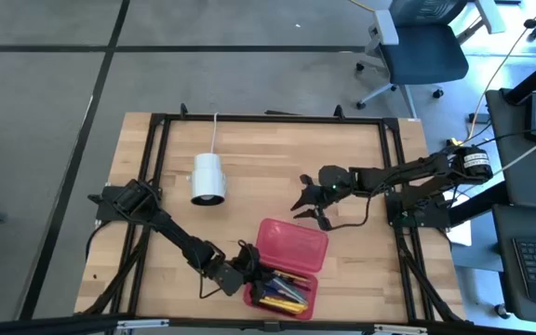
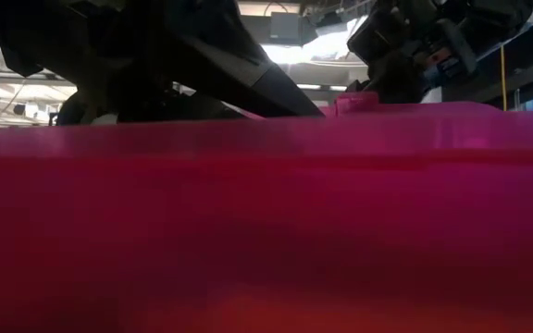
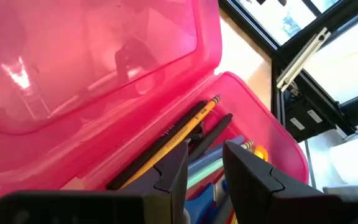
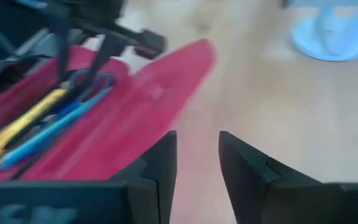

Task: Pick & place school supplies into a supply box
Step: Close the pink supply box

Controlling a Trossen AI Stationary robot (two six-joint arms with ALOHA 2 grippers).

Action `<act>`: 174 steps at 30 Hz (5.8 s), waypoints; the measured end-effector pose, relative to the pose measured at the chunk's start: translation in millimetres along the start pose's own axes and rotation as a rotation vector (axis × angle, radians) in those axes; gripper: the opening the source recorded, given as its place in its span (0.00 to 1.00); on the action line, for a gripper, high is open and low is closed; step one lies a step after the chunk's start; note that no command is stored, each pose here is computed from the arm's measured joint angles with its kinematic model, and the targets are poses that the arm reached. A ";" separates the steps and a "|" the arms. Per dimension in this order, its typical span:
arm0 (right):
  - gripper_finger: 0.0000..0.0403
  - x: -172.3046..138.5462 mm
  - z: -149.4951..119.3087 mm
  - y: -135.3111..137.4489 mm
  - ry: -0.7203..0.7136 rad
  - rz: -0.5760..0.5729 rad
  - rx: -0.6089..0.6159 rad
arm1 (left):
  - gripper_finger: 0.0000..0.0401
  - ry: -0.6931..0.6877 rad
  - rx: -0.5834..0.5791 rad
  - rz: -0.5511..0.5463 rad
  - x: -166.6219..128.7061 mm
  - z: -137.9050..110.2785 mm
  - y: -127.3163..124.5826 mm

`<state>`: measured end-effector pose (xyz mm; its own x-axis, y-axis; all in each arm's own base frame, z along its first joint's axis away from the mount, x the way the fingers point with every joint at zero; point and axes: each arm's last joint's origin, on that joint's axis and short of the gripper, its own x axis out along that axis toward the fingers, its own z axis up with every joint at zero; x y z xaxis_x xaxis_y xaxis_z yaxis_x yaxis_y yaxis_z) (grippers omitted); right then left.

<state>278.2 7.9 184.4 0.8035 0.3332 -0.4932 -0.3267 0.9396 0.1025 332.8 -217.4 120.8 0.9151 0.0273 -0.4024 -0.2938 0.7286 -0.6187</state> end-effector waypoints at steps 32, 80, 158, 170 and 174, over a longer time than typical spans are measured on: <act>0.30 -4.5 -66.9 41.0 0.434 0.148 0.076 | 0.23 0.002 -0.023 -0.002 0.0 -0.1 -0.1; 0.30 -7.5 -11.2 92.7 -0.084 0.311 -0.216 | 0.23 -0.228 0.213 -0.251 -85.9 72.4 -73.5; 0.30 143.7 -7.6 97.4 0.196 0.553 -0.493 | 0.24 0.102 -0.141 -0.048 -68.9 14.3 -42.4; 0.30 124.9 0.6 82.4 0.217 0.566 -0.619 | 0.24 0.116 -0.205 -0.057 -74.4 8.3 -45.6; 0.30 120.9 -0.8 82.1 0.245 0.574 -0.665 | 0.24 0.115 -0.220 -0.055 -74.2 8.4 -45.5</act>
<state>348.1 125.3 132.6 0.3252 0.6382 -0.6978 -0.9245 0.3696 -0.0929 280.6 -246.8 184.6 0.8976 -0.0956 -0.4303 -0.3089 0.5600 -0.7688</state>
